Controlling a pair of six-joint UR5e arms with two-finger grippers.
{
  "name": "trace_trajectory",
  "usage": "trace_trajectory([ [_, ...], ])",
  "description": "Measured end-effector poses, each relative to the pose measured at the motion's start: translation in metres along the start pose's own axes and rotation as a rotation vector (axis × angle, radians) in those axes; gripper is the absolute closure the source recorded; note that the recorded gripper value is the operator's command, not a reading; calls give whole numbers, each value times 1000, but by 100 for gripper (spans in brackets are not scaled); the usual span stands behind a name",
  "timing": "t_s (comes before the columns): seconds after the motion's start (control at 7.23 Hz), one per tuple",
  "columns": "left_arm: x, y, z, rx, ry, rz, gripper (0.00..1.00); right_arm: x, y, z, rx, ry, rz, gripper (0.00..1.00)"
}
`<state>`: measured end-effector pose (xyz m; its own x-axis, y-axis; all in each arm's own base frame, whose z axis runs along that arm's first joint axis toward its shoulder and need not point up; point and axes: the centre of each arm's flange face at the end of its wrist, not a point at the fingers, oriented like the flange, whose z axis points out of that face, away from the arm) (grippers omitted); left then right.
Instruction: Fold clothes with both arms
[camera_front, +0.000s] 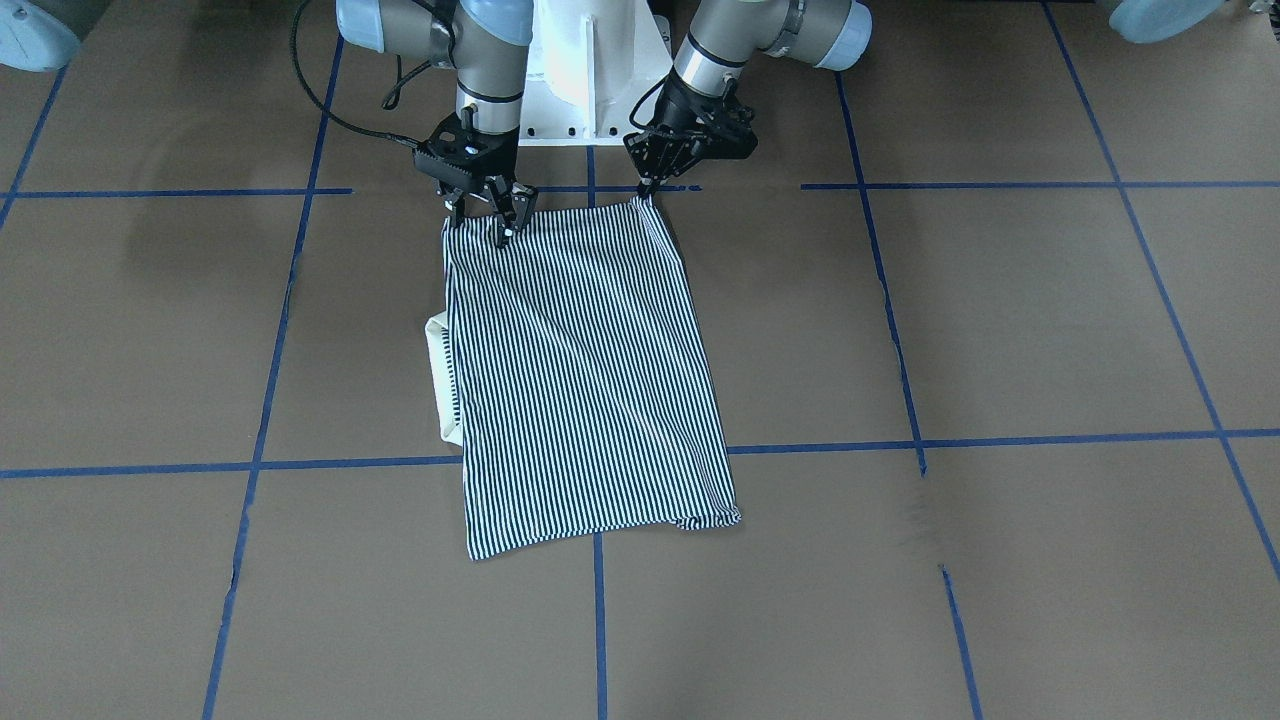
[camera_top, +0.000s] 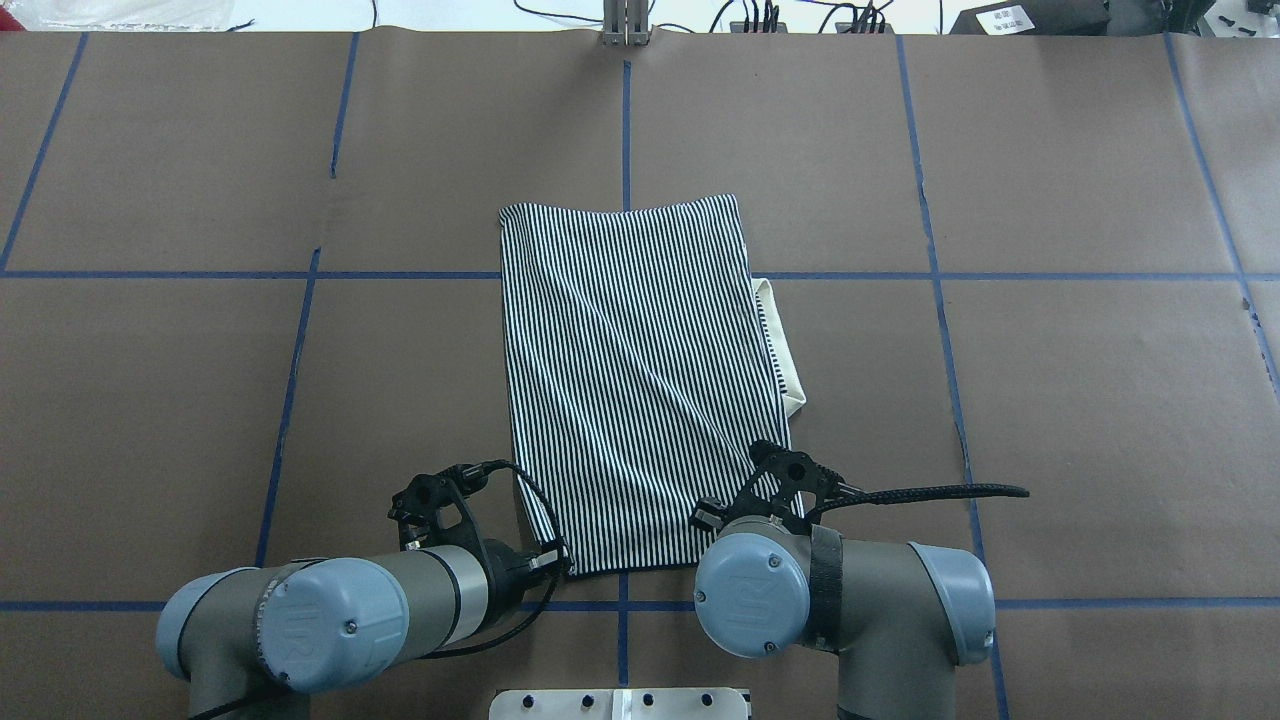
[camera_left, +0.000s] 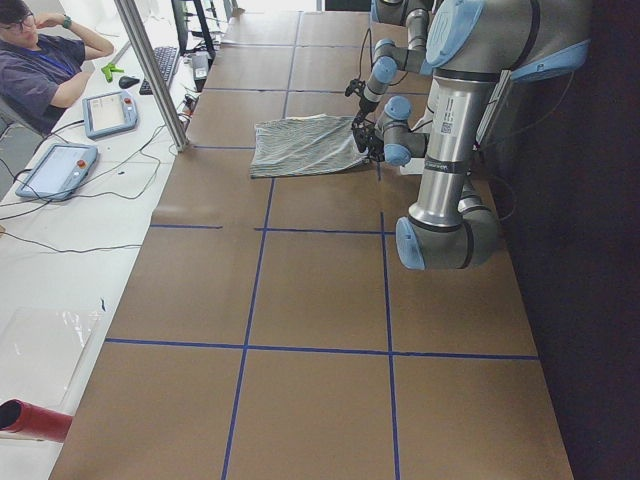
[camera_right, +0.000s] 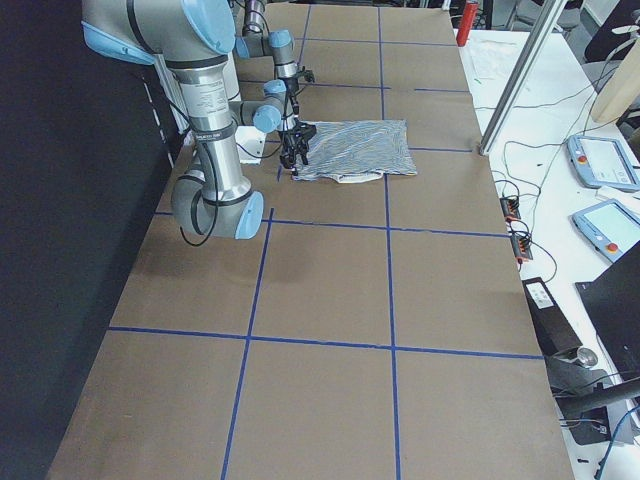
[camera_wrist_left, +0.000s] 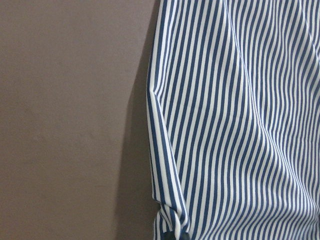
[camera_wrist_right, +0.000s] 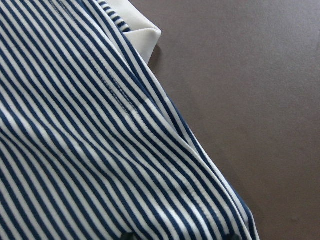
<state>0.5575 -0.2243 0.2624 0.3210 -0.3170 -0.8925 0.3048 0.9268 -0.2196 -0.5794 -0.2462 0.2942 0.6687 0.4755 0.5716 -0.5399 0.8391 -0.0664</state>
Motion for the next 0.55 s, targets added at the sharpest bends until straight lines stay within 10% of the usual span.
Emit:
trace_trajectory([
  [0.55, 1, 1, 0, -2, 1, 1, 100, -3, 0, -2, 2, -7, 65, 100],
])
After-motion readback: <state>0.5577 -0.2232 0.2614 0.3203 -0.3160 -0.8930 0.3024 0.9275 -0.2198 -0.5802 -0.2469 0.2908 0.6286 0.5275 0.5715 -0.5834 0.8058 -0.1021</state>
